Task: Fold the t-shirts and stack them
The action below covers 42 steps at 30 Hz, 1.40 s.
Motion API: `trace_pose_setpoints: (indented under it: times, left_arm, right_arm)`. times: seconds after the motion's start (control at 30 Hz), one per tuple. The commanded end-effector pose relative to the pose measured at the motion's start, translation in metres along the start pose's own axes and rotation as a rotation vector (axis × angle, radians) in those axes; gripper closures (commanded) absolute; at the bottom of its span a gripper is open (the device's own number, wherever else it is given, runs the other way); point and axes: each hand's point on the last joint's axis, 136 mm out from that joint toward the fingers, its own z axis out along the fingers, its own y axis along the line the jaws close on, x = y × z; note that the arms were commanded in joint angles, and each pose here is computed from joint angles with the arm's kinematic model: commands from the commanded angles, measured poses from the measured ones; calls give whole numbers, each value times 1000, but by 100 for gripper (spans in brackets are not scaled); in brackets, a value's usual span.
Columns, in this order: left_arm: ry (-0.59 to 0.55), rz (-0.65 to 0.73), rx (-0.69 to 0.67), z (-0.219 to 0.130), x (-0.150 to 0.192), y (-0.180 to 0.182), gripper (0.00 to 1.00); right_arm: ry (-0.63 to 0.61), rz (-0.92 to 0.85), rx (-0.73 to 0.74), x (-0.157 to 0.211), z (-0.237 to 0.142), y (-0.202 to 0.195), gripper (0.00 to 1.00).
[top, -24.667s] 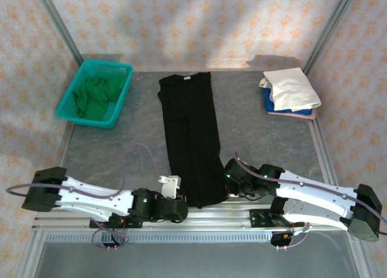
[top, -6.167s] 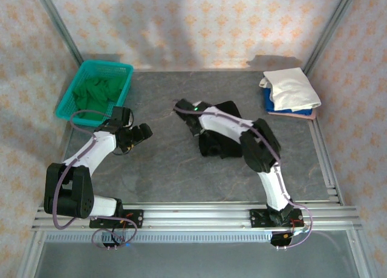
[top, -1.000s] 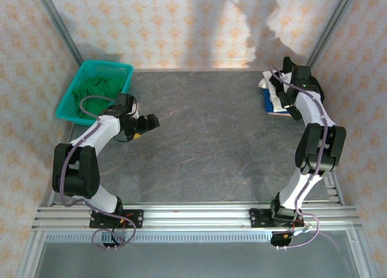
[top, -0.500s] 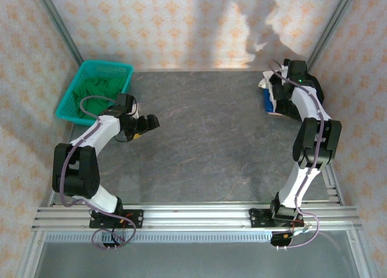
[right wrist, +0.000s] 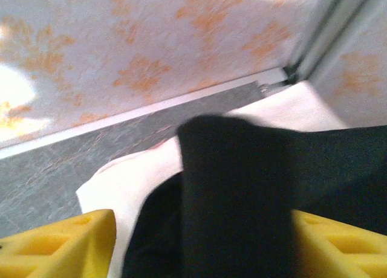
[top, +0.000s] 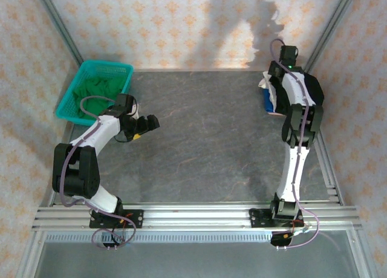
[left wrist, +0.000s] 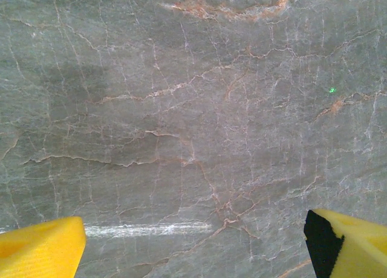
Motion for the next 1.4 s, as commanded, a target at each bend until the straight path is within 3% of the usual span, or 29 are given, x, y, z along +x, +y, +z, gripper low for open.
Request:
trace_pose_setpoints:
  times: [0.0, 0.13, 0.27, 0.53, 0.67, 0.77, 1.07, 1.23, 1.37]
  left_arm:
    - [20, 14, -28, 0, 2, 6, 5]
    - [26, 14, -33, 2, 2, 7, 5]
    - [30, 13, -32, 3, 2, 7, 5]
    - [17, 16, -24, -2, 0, 4, 5]
    - [-15, 15, -24, -6, -6, 2, 4]
    - [-64, 18, -21, -14, -13, -1, 2]
    - [-314, 35, -59, -55, -44, -2, 0]
    - [-603, -2, -154, -95, -64, 21, 0]
    - [-845, -13, -233, -127, -66, 45, 0]
  right_arm:
    - [109, -65, -61, 28, 16, 32, 33]
    - [225, -191, -32, 67, 36, 35, 32]
    - [263, -245, -18, 76, 32, 31, 28]
    - [165, -239, 33, 20, -25, 18, 19]
    - [91, -186, 19, 0, -56, 17, 3]
    - [49, -162, 19, 2, -71, 12, 1]
    - [-41, -88, -24, 56, -126, 0, 1]
    - [-82, -49, -104, 107, -165, 2, 1]
    - [-143, -137, -164, 151, -192, 20, 1]
